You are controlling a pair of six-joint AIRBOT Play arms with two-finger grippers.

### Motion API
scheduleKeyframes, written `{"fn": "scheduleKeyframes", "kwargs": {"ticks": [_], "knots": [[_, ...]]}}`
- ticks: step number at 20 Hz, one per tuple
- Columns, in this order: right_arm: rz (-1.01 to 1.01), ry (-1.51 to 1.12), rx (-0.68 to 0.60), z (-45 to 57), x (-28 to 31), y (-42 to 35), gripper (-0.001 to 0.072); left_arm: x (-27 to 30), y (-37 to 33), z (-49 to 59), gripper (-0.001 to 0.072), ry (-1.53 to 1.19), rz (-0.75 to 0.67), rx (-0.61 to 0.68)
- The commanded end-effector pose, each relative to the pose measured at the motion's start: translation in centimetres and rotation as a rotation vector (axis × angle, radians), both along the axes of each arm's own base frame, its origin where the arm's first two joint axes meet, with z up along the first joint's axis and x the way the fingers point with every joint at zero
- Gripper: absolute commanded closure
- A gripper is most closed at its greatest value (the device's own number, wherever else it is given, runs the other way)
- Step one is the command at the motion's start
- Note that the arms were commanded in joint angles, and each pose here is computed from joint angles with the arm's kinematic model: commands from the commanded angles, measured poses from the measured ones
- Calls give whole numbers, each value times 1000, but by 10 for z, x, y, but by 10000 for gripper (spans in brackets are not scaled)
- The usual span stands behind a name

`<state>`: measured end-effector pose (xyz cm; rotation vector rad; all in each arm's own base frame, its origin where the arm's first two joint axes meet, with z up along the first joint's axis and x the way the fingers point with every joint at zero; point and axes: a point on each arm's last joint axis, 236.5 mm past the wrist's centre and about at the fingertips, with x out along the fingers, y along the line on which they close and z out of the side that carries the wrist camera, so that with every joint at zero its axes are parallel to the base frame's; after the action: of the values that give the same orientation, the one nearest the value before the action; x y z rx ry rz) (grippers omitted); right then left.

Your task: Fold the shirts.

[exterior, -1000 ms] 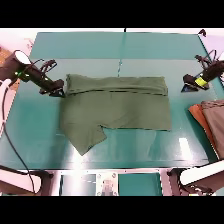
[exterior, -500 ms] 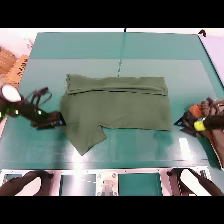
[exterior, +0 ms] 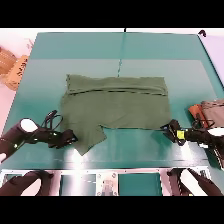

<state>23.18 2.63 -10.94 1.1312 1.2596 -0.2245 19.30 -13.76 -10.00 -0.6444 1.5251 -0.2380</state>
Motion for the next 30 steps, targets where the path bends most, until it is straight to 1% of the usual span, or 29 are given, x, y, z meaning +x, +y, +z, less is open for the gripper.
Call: {"fn": "scheduleKeyframes", "kwargs": {"ticks": [1,2,3,4,5,6,9,11,14,16,18,20,22,24,26,30], "knots": [[-65,-18,8,-15,21,7,288,22,-8,-7,300,-98,90,-9],[-58,-25,-9,-16,26,6,292,23,-8,-6,551,-106,85,-8],[-51,-38,-22,-15,32,4,353,24,-10,-3,684,-122,53,-10],[-41,-56,-30,-9,39,2,438,26,-12,3,685,-133,19,-15],[-11,-80,-38,-2,46,1,584,26,-15,12,685,-139,-29,-18],[34,-98,-41,6,50,3,692,26,-16,20,685,-142,-75,-13],[173,-70,-48,20,43,8,693,20,-5,49,686,-137,-231,55],[234,-13,-72,24,29,4,693,17,3,76,686,-162,-305,96],[292,71,-152,32,3,-11,693,13,17,116,686,-213,-358,164],[319,99,-184,43,-11,-15,693,10,17,138,686,-227,-371,163],[329,84,-202,56,-12,-16,693,16,14,155,686,-264,-368,154],[312,30,-222,69,4,-20,693,41,12,172,686,-369,-331,163],[283,-49,-225,83,33,-21,693,72,10,182,686,-474,-294,171],[278,-128,-231,99,70,-21,693,103,8,181,686,-509,-274,178],[282,-183,-263,111,109,-26,692,134,6,176,686,-526,-278,190],[305,-227,-266,112,185,-24,692,212,0,168,686,-567,-262,208]]}}
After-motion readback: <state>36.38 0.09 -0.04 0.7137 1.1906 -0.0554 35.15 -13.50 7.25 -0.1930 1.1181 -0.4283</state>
